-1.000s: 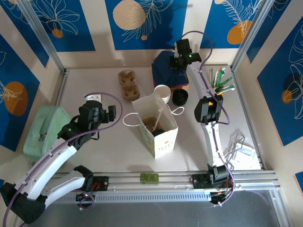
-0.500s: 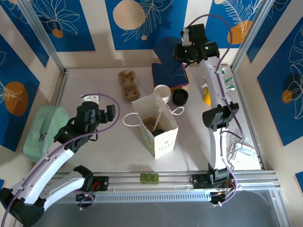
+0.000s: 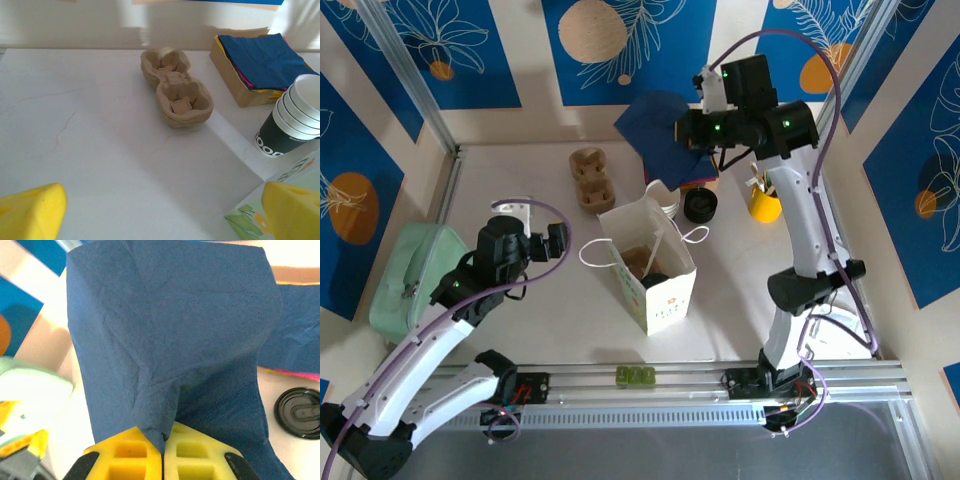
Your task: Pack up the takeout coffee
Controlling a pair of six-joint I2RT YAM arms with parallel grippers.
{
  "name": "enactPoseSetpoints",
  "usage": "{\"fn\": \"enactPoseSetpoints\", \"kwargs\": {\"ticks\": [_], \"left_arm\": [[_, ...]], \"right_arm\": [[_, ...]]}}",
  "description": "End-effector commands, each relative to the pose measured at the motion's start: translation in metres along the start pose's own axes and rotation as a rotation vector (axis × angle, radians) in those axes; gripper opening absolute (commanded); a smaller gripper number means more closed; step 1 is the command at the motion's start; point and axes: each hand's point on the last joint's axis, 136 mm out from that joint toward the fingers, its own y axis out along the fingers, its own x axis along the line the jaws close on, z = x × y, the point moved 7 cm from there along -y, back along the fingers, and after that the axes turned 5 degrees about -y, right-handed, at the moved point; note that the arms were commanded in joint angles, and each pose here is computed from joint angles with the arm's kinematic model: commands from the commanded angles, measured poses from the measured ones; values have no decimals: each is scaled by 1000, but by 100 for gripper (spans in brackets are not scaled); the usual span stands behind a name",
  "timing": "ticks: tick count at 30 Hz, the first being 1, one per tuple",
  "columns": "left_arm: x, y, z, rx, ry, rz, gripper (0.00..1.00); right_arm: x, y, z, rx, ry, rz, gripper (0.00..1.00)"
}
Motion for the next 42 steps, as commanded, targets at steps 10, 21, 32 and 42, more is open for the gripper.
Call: {"fn": "enactPoseSetpoints", "kwargs": {"ticks": [10,21,32,42], "left_arm": [[3,-3,-6,-46,53,-8,99],[8,-5,8,-36,-5,4,99],[8,-4,8,-32,5,-2,99],[10,-1,14,-18,4,-10,99]], "right_arm": [[60,-40,64,9,-51,-24,0],[79,-22,104,-9,-79,36,0],[84,29,133,87,-209,235,0],[80,61,159,199,-235,273,0]]}}
